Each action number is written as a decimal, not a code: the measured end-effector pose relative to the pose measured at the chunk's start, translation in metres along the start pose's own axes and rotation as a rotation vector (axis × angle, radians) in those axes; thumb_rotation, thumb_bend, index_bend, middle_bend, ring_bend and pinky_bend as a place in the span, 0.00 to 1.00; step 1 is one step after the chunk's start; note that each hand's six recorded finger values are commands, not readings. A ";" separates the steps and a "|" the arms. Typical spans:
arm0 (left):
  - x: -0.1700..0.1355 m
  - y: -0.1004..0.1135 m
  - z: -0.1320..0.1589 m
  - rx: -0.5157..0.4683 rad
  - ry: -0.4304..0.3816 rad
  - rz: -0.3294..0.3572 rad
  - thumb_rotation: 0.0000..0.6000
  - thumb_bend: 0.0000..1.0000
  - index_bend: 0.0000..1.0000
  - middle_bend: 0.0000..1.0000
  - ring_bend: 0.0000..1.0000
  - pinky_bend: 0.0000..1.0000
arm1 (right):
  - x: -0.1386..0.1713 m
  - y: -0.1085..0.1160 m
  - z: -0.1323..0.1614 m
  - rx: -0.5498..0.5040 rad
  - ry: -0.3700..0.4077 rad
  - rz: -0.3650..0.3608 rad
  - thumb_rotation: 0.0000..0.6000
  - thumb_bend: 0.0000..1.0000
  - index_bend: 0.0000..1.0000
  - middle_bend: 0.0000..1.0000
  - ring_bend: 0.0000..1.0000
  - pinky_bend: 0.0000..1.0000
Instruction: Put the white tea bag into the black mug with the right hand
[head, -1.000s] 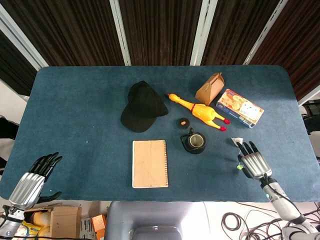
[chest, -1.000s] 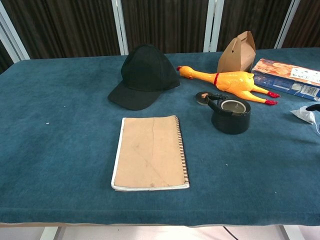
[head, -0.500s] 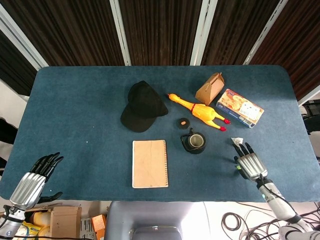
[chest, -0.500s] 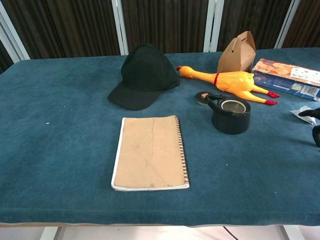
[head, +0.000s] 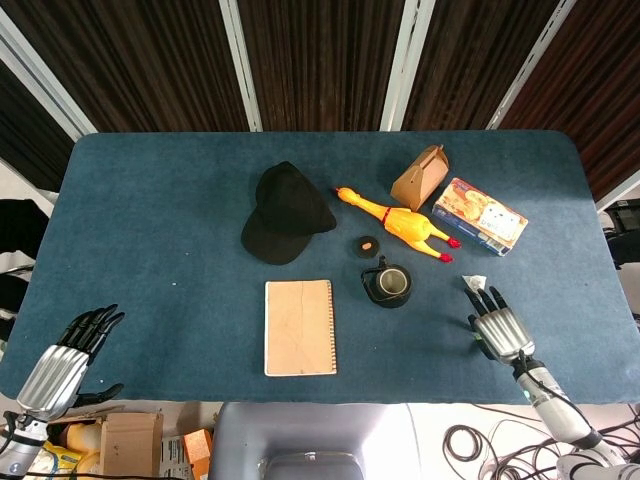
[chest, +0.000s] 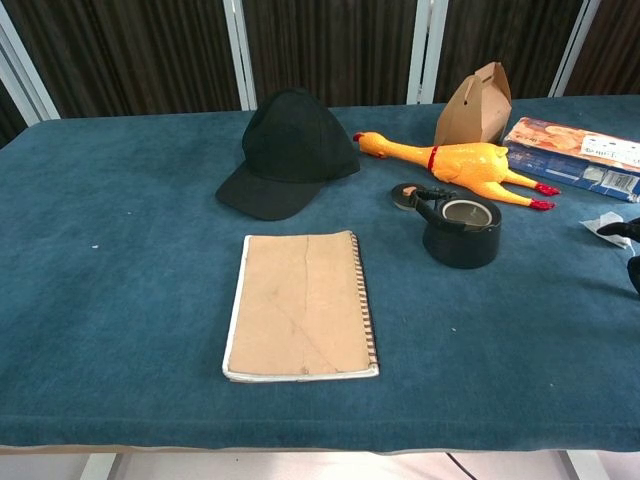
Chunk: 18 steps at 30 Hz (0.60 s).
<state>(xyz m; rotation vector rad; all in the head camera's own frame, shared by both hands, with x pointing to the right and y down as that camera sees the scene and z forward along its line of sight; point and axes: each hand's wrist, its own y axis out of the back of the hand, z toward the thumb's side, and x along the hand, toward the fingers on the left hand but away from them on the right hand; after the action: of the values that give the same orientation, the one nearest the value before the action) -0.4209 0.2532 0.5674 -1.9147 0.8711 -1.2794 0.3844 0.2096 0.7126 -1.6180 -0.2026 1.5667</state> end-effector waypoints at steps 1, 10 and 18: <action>0.000 0.000 0.000 0.000 0.000 0.000 1.00 0.03 0.00 0.00 0.00 0.09 | 0.000 0.000 0.000 0.001 0.000 0.000 1.00 0.33 0.54 0.00 0.00 0.00; 0.000 0.000 0.000 0.000 -0.001 0.000 1.00 0.03 0.00 0.00 0.00 0.09 | 0.000 0.000 0.000 0.002 0.002 -0.005 1.00 0.33 0.56 0.00 0.00 0.00; 0.000 0.000 0.000 -0.001 -0.003 0.001 1.00 0.03 0.00 0.00 0.00 0.09 | 0.001 0.001 0.001 0.004 0.004 -0.009 1.00 0.36 0.58 0.00 0.00 0.00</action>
<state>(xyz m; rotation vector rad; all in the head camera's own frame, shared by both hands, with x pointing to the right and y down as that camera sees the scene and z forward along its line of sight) -0.4208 0.2530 0.5670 -1.9156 0.8716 -1.2757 0.3831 0.2095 0.7114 -1.6152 -0.2041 1.5563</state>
